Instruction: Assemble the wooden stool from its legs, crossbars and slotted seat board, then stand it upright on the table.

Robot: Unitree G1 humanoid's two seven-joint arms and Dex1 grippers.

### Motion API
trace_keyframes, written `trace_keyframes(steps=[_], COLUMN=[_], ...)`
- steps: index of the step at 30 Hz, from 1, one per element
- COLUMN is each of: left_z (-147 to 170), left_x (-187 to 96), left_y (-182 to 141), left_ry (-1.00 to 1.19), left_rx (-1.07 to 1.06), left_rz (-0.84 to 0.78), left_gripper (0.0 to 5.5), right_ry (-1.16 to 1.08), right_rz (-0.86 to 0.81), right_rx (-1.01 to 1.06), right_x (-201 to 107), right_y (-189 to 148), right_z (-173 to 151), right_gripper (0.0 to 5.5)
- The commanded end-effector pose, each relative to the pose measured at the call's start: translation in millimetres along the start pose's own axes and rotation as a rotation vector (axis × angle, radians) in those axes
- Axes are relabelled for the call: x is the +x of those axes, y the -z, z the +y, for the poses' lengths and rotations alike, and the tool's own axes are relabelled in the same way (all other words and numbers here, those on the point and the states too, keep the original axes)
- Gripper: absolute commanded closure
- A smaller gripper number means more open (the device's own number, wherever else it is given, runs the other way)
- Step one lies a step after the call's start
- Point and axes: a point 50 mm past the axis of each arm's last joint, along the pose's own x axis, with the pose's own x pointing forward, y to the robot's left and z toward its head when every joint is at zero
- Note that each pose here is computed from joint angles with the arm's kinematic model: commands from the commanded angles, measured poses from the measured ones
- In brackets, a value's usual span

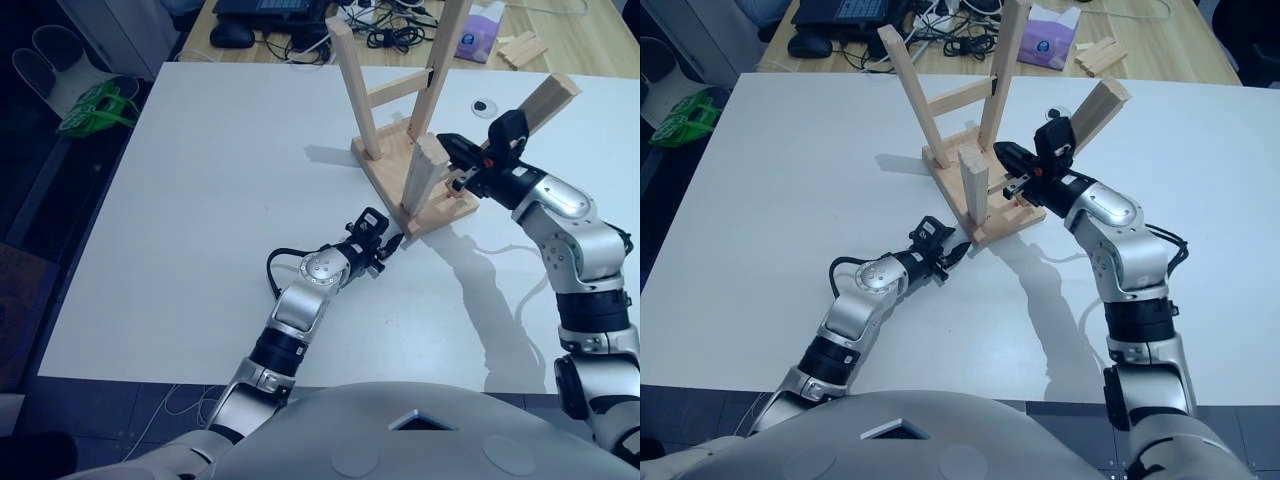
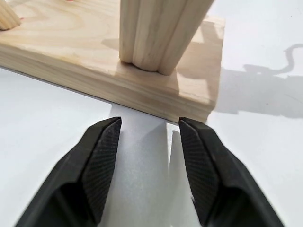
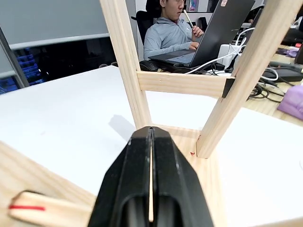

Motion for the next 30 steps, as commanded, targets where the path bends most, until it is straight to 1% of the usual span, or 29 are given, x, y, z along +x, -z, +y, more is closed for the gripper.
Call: trace_keyframes(steps=[1, 3, 5, 6, 8, 9, 12, 14, 15, 16, 17, 18, 19, 20, 21, 22, 23, 24, 25, 26, 27, 28, 29, 30], left_z=[1.9, 0.3, -2.6, -4.8, -9.5, -11.5, -25.7, -37.4, -56.6, -71.1, -88.0, -99.2, -109.0, -115.1, -116.5, -108.5, -102.7, -81.6, -69.2, -39.3, -22.9, 2.5, 18.0, 22.0], left_x=[-1.2, 0.8, 3.8, 6.0, 12.3, 16.0, 40.9, 57.3, 77.0, 88.8, 102.1, 109.1, 113.3, 110.7, 106.9, 94.7, 85.2, 71.1, 59.7, 46.0, 34.1, 12.0, -20.2, -41.9], left_y=[-1.0, -2.5, -3.1, -2.9, -1.4, -1.0, -10.8, -20.6, -32.8, -40.8, -59.3, -71.1, -96.0, -124.1, -141.4, -150.1, -150.9, -135.1, -122.7, -95.0, -76.8, -56.3, -38.2, -30.6], left_ry=[0.004, 0.016, 0.027, 0.039, 0.064, 0.074, 0.127, 0.173, 0.243, 0.293, 0.323, 0.339, 0.34, 0.355, 0.364, 0.38, 0.394, 0.358, 0.334, 0.233, 0.172, 0.075, 0.05, 0.056], left_rx=[0.004, 0.01, 0.018, 0.028, 0.053, 0.065, 0.122, 0.154, 0.209, 0.254, 0.298, 0.324, 0.334, 0.301, 0.274, 0.254, 0.248, 0.237, 0.233, 0.199, 0.181, 0.149, 0.119, 0.106], left_rz=[0.007, 0.006, 0.01, 0.016, 0.034, 0.042, 0.048, 0.043, 0.043, 0.046, 0.016, -0.006, -0.09, -0.221, -0.313, -0.394, -0.433, -0.425, -0.41, -0.33, -0.268, -0.207, -0.139, -0.1], left_gripper=[3.25, 3.25, 3.25, 3.25, 3.25, 3.25, 3.25, 3.25, 3.25, 3.25, 3.25, 3.25, 3.25, 3.25, 3.25, 3.25, 3.25, 3.25, 3.25, 3.25, 3.25, 3.25, 3.25, 3.25], right_ry=[0.059, 0.083, 0.126, 0.142, 0.2, 0.231, 0.338, 0.381, 0.429, 0.462, 0.54, 0.593, 0.673, 0.755, 0.803, 0.866, 0.901, 0.968, 1.012, 1.121, 1.204, 1.291, 1.355, 1.385], right_rz=[0.089, -0.079, -0.345, -0.49, -0.71, -0.779, -0.985, -1.087, -1.17, -1.226, -1.261, -1.277, -1.238, -1.184, -1.146, -1.111, -1.096, -1.068, -1.046, -0.977, -0.929, -0.833, -0.724, -0.657], right_rx=[0.081, 0.071, 0.083, 0.078, 0.047, 0.026, -0.035, -0.049, -0.079, -0.097, -0.098, -0.095, -0.075, -0.059, -0.05, -0.05, -0.053, -0.11, -0.154, -0.192, -0.223, -0.232, -0.218, -0.206], right_x=[-0.6, -1.4, -8.5, -17.9, -40.3, -49.8, -73.6, -81.8, -93.1, -101.6, -109.3, -113.3, -110.5, -107.9, -106.1, -109.3, -112.3, -119.1, -123.7, -130.6, -139.2, -143.1, -148.5, -152.0], right_y=[33.1, 6.5, -37.9, -64.0, -111.2, -128.2, -185.9, -213.5, -235.5, -249.8, -255.8, -257.8, -247.4, -230.5, -218.5, -205.2, -198.4, -189.4, -183.5, -168.2, -156.8, -133.7, -102.6, -82.2], right_z=[0.7, -1.7, -8.0, -10.7, -16.2, -18.3, -21.1, -20.2, -22.5, -23.6, -31.0, -36.4, -48.6, -61.1, -68.4, -77.2, -81.7, -86.2, -88.6, -95.5, -99.5, -105.9, -111.8, -113.9], right_gripper=[5.49, 5.49, 5.49, 5.49, 5.49, 5.49, 5.49, 5.49, 5.49, 5.49, 5.49, 5.49, 5.49, 5.49, 5.49, 5.49, 5.49, 5.49, 5.49, 5.49, 5.49, 5.49, 5.49, 5.49])
